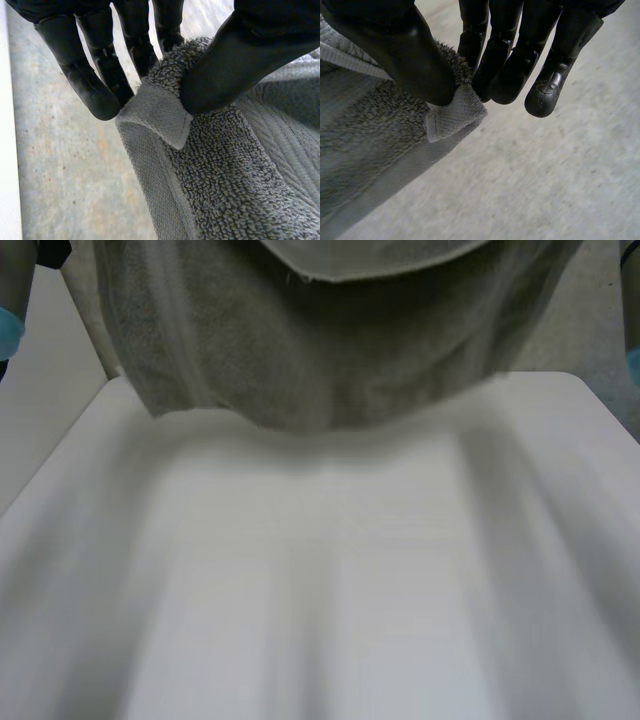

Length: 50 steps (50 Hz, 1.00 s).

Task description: Fold the towel.

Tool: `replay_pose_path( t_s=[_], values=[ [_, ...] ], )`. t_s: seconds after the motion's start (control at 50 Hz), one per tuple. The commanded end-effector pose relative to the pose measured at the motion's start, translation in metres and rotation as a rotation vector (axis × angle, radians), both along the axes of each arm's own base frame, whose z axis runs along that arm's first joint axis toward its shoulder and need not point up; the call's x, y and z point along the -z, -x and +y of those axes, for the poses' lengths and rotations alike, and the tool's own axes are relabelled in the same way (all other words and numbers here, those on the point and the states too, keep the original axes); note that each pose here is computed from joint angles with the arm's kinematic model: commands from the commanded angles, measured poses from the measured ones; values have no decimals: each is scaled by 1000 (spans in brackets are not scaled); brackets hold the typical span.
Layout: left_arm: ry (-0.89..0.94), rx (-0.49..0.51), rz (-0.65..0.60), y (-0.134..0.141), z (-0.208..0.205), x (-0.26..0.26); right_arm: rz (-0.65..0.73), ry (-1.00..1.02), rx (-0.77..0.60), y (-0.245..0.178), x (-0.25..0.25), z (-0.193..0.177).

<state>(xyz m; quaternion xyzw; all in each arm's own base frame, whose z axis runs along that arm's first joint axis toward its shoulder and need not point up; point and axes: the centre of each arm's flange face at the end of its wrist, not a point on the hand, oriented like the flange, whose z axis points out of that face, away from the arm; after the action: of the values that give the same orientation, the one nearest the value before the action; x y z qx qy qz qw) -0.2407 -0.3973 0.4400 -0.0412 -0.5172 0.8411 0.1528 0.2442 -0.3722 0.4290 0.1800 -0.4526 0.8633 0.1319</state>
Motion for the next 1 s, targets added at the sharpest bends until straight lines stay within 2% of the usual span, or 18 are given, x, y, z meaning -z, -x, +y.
replay_pose_path(
  t_s=[0.02,0.06,0.08,0.12,0.14,0.18,0.2,0.24,0.34,0.5,0.62,0.76,0.88,1.0],
  values=[
    [-142,37,-68,3,-15,42,60,-117,-39,-2,33,4],
    [-289,51,-170,8,-21,85,160,-312,-74,-8,78,-1],
    [-289,52,-171,8,-21,85,160,-313,-74,-8,78,-1],
    [-443,56,-287,9,-22,136,282,-522,-117,-16,130,2],
    [-444,56,-287,9,-22,137,283,-523,-117,-16,131,2],
    [-575,58,-410,8,-15,187,383,-686,-130,-15,176,6],
    [-576,58,-410,8,-15,187,383,-687,-130,-15,176,6],
    [-635,63,-535,6,-5,225,431,-770,-128,-10,201,12],
    [-654,70,-647,2,17,244,451,-831,-120,-4,218,20],
    [-507,36,-624,-5,44,198,414,-766,-119,3,177,44],
    [-472,30,-612,-6,53,180,391,-721,-114,7,155,57],
    [-403,15,-592,-13,83,144,308,-629,-94,21,108,82],
    [-302,-30,-553,-25,104,103,239,-517,-27,46,64,91],
    [-226,-56,-526,-29,112,75,242,-475,-23,48,47,96]
  ],
)
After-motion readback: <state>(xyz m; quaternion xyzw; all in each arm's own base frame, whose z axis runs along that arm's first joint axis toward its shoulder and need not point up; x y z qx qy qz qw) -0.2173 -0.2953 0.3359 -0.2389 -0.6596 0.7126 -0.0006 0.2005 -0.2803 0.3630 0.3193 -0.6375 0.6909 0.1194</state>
